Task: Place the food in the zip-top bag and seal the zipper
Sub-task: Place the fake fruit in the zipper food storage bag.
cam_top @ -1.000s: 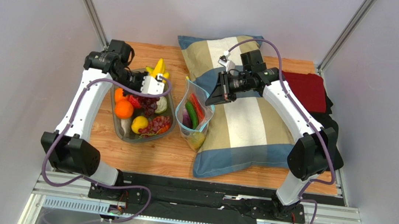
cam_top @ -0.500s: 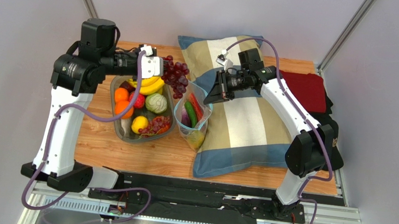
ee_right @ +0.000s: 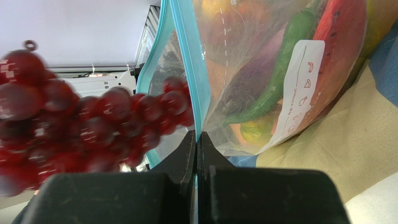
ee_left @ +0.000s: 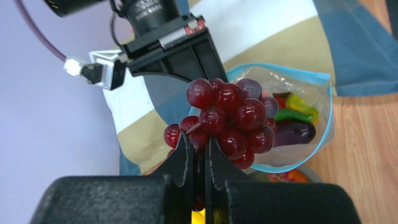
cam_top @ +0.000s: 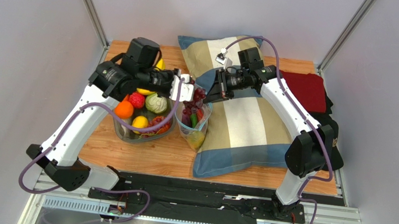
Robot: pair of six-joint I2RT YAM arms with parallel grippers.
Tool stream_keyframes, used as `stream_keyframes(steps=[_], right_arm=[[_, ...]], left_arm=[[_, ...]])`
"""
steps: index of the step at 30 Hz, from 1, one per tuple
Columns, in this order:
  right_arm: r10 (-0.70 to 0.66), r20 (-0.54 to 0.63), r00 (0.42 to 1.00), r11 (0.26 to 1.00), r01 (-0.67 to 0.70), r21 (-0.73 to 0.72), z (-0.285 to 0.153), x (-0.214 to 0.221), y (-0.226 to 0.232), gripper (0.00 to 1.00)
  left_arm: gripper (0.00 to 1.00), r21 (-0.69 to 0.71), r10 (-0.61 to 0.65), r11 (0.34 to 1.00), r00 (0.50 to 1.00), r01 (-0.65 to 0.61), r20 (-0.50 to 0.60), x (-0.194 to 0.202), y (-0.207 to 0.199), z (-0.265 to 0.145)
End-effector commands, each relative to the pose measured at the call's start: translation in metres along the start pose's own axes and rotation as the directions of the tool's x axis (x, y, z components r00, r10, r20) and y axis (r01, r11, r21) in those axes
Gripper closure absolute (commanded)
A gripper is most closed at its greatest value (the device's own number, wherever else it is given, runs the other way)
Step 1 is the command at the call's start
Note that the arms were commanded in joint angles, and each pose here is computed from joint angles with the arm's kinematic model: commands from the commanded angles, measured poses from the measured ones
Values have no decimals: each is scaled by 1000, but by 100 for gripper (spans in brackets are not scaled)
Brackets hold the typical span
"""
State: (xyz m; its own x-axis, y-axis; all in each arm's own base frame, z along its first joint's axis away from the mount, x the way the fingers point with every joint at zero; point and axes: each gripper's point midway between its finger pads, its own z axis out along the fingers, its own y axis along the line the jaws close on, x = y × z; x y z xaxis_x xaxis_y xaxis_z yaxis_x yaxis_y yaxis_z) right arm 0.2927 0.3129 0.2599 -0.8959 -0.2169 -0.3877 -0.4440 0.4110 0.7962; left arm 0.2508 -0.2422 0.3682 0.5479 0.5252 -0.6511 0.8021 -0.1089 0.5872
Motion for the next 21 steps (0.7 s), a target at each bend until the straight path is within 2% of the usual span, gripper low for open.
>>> stream_keyframes(steps=[1,5,7,9,13,14,16,17,19,21], right_arm=[[-71,31,997,997,72,-34,-9,-5,22,100],[-67,35,997,997,68,-38,-9,-7,24,100],[-67,38,997,997,68,-36,-8,-8,24,100],[-69,43,997,997,71,-33,-9,-9,24,100],[-72,42,997,997,73,-38,-11,-7,25,100],[-71,42,997,997,73,-38,-11,-6,25,100],[-85,40,996,995,86,-41,-12,-4,27,100],[-88,35,996,995,89,-44,-12,-1,26,100],[-112,33,993,992,114,-52,-13,1,28,100],[-139,25,990,987,141,-75,-15,3,31,100]], left_arm=[[100,-18,134,991,986,-136,-96,6,7,11],[100,51,181,983,968,-175,-176,14,-10,34],[100,91,194,980,947,-176,-256,26,-18,47],[100,134,171,982,935,-135,-312,38,-26,59],[97,171,144,981,936,-92,-321,46,-33,71],[91,163,144,982,936,-96,-320,47,-33,72],[84,147,159,982,937,-118,-312,48,-31,76],[66,132,153,984,939,-117,-309,47,-29,76],[46,86,129,990,951,-109,-282,39,-23,73],[33,50,88,996,974,-79,-209,22,-17,63]])
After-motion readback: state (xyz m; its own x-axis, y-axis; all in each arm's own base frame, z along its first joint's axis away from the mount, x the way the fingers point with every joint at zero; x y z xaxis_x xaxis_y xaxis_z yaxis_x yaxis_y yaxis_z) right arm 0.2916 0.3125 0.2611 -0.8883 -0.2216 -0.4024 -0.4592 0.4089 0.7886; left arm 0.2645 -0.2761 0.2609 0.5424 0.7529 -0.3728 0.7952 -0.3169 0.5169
